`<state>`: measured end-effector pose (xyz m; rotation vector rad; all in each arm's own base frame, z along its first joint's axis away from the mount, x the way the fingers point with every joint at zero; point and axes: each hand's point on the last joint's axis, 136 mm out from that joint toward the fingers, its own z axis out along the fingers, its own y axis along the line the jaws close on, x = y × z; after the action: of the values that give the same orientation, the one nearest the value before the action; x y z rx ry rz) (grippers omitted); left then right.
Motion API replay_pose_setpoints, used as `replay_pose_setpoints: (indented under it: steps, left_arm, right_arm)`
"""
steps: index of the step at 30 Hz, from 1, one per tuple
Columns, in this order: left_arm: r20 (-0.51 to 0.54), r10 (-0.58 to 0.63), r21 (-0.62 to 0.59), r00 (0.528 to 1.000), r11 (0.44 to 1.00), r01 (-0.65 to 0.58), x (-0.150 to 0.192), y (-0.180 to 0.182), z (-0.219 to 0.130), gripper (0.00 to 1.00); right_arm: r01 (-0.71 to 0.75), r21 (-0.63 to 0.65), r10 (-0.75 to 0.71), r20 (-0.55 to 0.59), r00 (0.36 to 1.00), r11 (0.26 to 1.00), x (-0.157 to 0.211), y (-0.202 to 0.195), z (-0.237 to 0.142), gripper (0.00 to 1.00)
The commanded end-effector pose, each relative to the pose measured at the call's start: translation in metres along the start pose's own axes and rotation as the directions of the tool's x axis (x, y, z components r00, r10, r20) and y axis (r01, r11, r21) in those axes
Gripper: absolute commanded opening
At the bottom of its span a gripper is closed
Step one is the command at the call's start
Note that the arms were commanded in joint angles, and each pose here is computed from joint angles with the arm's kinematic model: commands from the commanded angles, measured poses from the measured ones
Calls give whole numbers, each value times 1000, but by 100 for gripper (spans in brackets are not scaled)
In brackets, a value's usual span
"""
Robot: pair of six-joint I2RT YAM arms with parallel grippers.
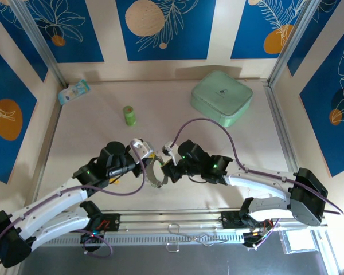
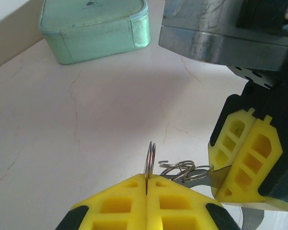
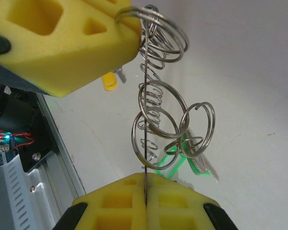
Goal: Put the keys on the keyring
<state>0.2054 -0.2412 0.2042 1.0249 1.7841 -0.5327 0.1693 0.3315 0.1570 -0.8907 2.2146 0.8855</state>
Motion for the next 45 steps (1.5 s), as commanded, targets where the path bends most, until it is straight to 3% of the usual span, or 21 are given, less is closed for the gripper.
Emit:
replay_pose_setpoints:
  steps: [1,8,12,21,27,35,45]
  left_arm:
    - [-16,24,-10,1000,1000,-24,-8,2,-3,0]
    - [-52,17,-49,999,999,-20,-3,9,1,0]
    - [-46,10,-35,999,999,-12,-7,7,0,0]
    - [-43,-134,-32,990,991,132,-16,7,0,0]
    - [-73,-153,-51,986,987,149,-14,9,-3,0]
    - [-10,-83,-46,996,995,83,-24,10,0,0]
    - [-64,-103,4,993,995,103,-13,2,12,0]
  right_arm:
    - [-21,14,20,42,999,1000,-18,2,-9,0]
    - [-21,-7,22,66,998,1000,-24,9,-11,0]
    - [-46,89,42,48,998,995,-20,-7,-10,0]
    - [-86,147,84,21,996,985,-18,-17,-2,0]
    - [-92,162,90,18,996,982,-18,-21,-2,0]
    - [-24,79,25,-9,1000,997,-10,-7,3,0]
    - [-1,46,-1,38,999,999,-23,2,0,0]
